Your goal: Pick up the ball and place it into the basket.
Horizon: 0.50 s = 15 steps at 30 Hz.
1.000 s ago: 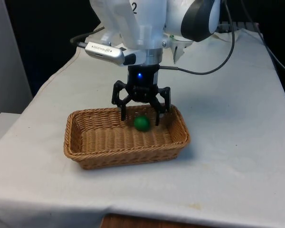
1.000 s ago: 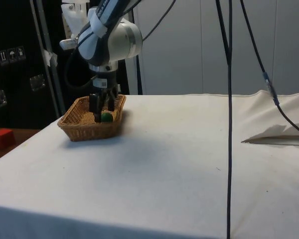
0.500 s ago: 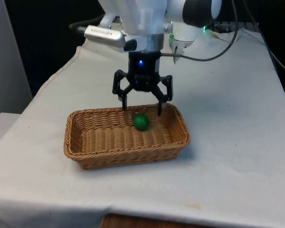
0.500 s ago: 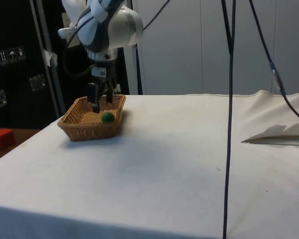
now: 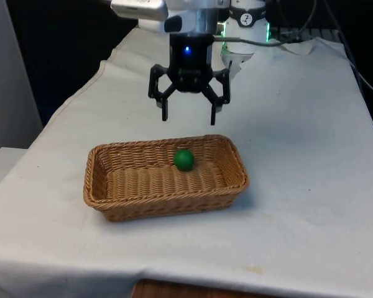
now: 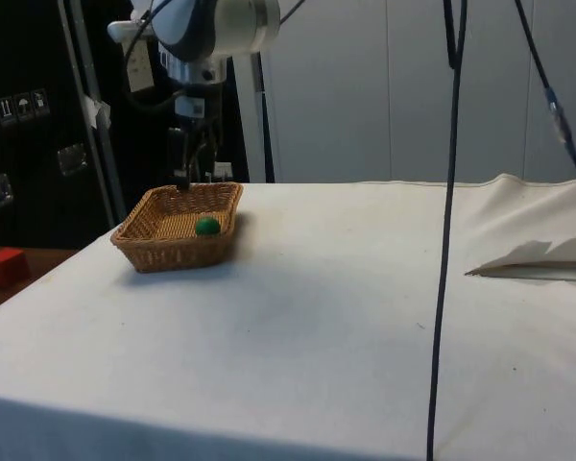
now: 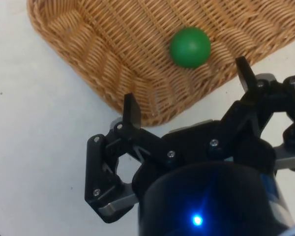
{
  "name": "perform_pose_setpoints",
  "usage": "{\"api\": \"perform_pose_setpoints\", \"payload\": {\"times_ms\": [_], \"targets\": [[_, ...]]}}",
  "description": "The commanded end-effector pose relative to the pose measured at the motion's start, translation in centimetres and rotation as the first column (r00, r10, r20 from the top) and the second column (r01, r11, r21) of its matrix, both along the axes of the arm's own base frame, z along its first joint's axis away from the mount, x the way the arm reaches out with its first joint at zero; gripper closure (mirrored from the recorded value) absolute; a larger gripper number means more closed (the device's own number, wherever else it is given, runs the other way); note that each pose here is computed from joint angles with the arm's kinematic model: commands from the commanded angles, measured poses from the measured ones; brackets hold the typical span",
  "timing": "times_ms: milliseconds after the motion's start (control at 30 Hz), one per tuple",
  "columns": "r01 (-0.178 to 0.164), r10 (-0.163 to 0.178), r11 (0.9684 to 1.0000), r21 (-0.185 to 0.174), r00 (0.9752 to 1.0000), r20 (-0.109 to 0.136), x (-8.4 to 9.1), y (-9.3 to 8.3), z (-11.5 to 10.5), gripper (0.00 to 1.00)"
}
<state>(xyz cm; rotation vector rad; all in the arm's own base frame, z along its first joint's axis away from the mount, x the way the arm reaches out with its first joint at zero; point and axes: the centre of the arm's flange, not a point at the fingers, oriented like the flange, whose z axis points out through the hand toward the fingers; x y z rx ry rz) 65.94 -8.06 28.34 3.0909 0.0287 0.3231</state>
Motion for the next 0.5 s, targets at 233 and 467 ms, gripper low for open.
{"api": "perform_pose_setpoints", "payload": {"times_ms": [233, 467], "targets": [[-0.023, 0.023, 0.9997, -0.004, 0.9997, 0.003, -1.2, 0.5, 2.7, 0.00], [-0.040, 0.040, 0.9992, 0.000, 0.9992, 0.010, -2.7, 1.1, 5.0, 0.00]]}}
